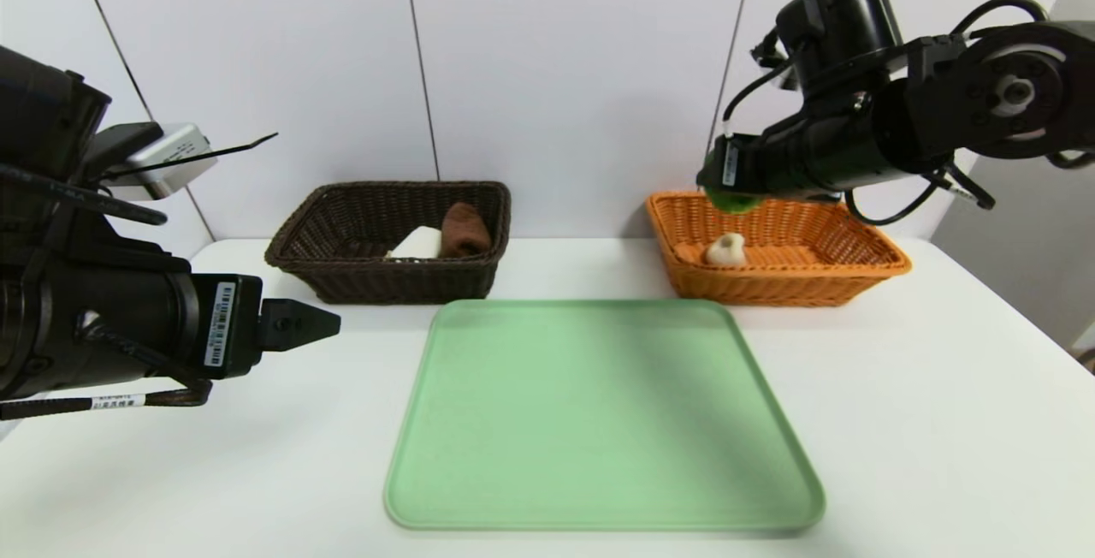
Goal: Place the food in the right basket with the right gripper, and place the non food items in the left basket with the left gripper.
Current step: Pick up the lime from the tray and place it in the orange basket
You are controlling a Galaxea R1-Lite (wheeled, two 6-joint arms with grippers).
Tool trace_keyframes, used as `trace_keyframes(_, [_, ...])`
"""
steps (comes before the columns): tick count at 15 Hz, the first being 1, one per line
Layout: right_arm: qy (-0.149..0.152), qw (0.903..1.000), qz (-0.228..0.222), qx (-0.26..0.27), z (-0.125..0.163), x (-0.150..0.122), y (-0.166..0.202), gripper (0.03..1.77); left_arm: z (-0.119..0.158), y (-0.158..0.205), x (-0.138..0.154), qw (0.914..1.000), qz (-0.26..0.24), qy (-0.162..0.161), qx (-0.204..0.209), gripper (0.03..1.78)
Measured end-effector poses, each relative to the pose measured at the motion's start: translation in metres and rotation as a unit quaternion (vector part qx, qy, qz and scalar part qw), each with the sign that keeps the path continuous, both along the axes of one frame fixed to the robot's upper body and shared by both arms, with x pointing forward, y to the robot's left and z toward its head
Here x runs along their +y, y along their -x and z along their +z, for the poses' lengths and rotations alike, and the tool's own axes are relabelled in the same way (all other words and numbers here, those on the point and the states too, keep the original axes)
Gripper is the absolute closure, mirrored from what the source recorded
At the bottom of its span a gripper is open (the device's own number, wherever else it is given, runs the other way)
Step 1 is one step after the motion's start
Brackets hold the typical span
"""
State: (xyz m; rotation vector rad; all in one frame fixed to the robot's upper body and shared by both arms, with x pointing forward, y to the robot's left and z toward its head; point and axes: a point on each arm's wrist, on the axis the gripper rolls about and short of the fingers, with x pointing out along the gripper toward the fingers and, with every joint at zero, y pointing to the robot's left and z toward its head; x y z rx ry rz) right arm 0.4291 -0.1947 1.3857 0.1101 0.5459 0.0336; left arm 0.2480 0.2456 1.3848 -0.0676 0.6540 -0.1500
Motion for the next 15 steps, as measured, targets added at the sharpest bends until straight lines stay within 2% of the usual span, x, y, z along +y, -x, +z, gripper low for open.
trace_keyframes(6, [0.03, 0.9984, -0.038, 0.028, -0.041, -0.022, -0.067, 0.82, 0.0, -0.001, 0.001, 1.0, 0.004, 0.0, 0.0, 0.12])
trace_keyframes(10, [0.058, 0.9961, -0.031, 0.059, -0.078, -0.02, -0.094, 0.82, 0.0, -0.001, 0.001, 1.0, 0.006, -0.001, 0.001, 0.12])
trace_keyframes(12, [0.059, 0.9955, -0.024, 0.07, -0.089, -0.018, -0.098, 0.81, -0.001, -0.002, 0.001, 1.0, 0.006, -0.001, 0.001, 0.12])
trace_keyframes(15, [0.055, 0.9958, -0.01, 0.072, -0.09, -0.017, -0.099, 0.56, -0.001, -0.003, 0.001, 1.0, 0.006, -0.002, 0.002, 0.12])
